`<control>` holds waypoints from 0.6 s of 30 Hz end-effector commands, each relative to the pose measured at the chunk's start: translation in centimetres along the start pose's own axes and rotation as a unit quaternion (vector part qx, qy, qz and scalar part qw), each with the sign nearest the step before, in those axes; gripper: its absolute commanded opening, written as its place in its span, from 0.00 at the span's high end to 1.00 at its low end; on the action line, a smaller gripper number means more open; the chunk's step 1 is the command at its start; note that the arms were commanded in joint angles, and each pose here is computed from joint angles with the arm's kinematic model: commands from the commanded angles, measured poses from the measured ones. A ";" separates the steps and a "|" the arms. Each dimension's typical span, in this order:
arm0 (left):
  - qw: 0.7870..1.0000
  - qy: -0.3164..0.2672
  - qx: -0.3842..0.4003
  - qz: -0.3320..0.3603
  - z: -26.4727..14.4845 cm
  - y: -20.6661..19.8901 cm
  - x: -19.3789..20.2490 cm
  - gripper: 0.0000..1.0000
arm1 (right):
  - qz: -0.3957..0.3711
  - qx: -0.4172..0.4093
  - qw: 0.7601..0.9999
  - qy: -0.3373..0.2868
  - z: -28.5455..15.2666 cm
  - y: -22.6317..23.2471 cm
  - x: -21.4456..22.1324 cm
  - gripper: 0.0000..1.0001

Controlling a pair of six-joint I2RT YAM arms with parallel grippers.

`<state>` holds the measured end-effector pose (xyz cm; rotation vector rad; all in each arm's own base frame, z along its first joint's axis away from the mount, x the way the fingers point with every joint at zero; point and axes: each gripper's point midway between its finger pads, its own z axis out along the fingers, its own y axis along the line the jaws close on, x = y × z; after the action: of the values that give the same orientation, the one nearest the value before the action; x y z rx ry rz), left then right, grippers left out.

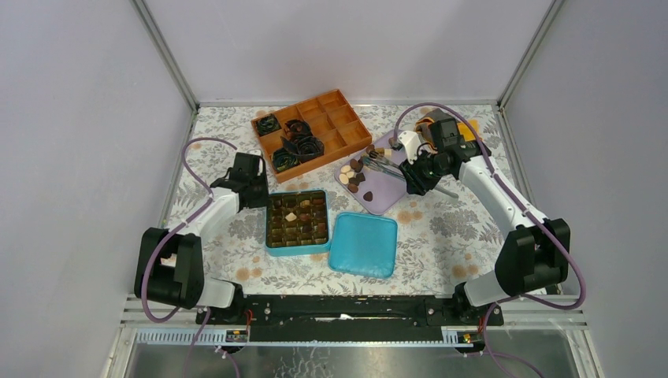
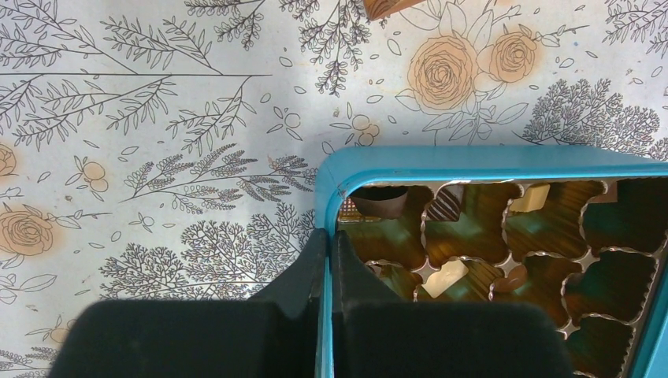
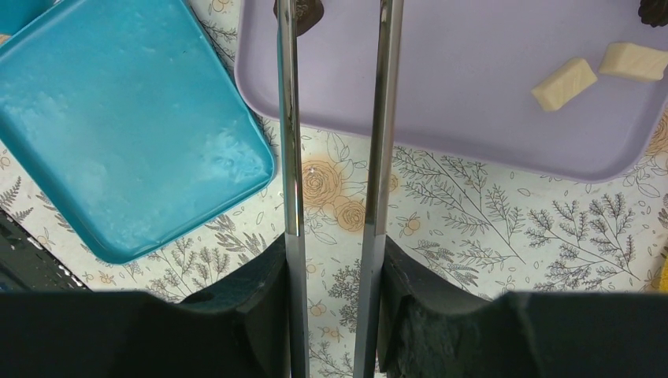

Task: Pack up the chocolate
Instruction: Adjust the packing box at the center of the board.

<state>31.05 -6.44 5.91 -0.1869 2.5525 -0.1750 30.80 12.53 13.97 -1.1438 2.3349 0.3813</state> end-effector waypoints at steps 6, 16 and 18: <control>0.994 -0.107 0.027 0.004 -3.7 -1.2 -4.2 1.00 | -0.024 -0.023 0.997 -0.066 -2.8 1.6 -3.0 1.00; 0.955 -0.284 0.084 0.019 -10.3 -2.9 -7.9 1.00 | -0.044 -0.037 0.993 -0.107 -5.6 2.9 -5.2 1.00; 0.946 -0.308 0.096 0.026 -11.3 -3.3 -8.2 1.00 | -0.047 -0.036 0.992 -0.112 -6.0 3.0 -5.5 1.00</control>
<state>30.26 -6.40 15.12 -0.1184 2.1430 -0.2334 29.32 14.31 17.93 -1.1653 2.2214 0.5166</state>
